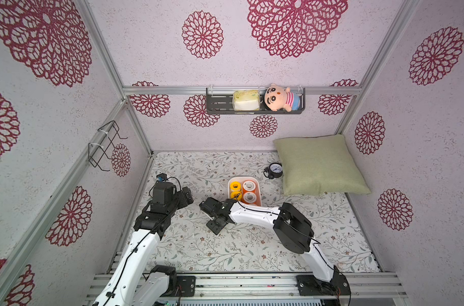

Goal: Put the sealing tape into the storage box
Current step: Pick up the sealing tape at the center of the board, then place the sealing tape in the storage box.

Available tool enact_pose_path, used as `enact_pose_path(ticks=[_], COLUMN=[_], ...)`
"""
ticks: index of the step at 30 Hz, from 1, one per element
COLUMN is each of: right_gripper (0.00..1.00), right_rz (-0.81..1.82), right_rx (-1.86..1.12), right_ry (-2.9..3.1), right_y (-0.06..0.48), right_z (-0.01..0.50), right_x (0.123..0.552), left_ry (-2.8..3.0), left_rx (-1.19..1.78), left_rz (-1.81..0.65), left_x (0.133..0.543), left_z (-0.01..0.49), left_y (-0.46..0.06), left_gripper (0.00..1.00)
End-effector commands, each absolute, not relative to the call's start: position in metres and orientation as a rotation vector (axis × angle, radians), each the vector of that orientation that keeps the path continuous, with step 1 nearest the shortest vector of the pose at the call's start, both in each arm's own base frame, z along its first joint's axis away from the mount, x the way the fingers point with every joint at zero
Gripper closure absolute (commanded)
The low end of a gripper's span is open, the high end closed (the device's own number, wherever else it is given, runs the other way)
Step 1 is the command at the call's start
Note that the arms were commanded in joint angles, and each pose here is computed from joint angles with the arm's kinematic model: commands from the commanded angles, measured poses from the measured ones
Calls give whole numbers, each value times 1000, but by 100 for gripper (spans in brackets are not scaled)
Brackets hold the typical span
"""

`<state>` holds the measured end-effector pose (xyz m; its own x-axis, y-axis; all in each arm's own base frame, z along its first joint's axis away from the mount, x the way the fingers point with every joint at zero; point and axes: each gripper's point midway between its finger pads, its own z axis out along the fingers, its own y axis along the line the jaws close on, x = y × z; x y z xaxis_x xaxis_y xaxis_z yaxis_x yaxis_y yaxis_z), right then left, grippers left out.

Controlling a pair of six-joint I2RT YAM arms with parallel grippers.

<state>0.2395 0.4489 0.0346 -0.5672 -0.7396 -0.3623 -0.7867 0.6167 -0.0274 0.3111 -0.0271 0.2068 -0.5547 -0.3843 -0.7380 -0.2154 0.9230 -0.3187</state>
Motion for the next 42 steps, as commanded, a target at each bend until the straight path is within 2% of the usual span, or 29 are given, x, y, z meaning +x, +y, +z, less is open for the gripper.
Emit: enact_pose_path(ticks=[1,11,19,28,34,42], right_gripper=[37,37,38,36,36,36], right_rz=[290,650,876,826,695,569], right_rx=[-1169,-1082,-928,-705,-612,-597], right_ry=[2450,2332,2237,2271,2333,2412], right_y=[457,469,445,379,341,326], right_z=[73,131,174,172,155,134], right_x=[242,242,263,298,308,310], left_ry=[2155,2156,2157,2159,2163,2169], left_rx=[-427,-425,-423,-420,-420,-417], left_rz=[-246,-248,-253,-253,-256,-258], left_x=[316,316,316,317,317,318], left_z=[210,211,211,211,210,209], left_y=[-26,-26,-27,-27,-28,-28], left_gripper=[9,9,9,9,9,9])
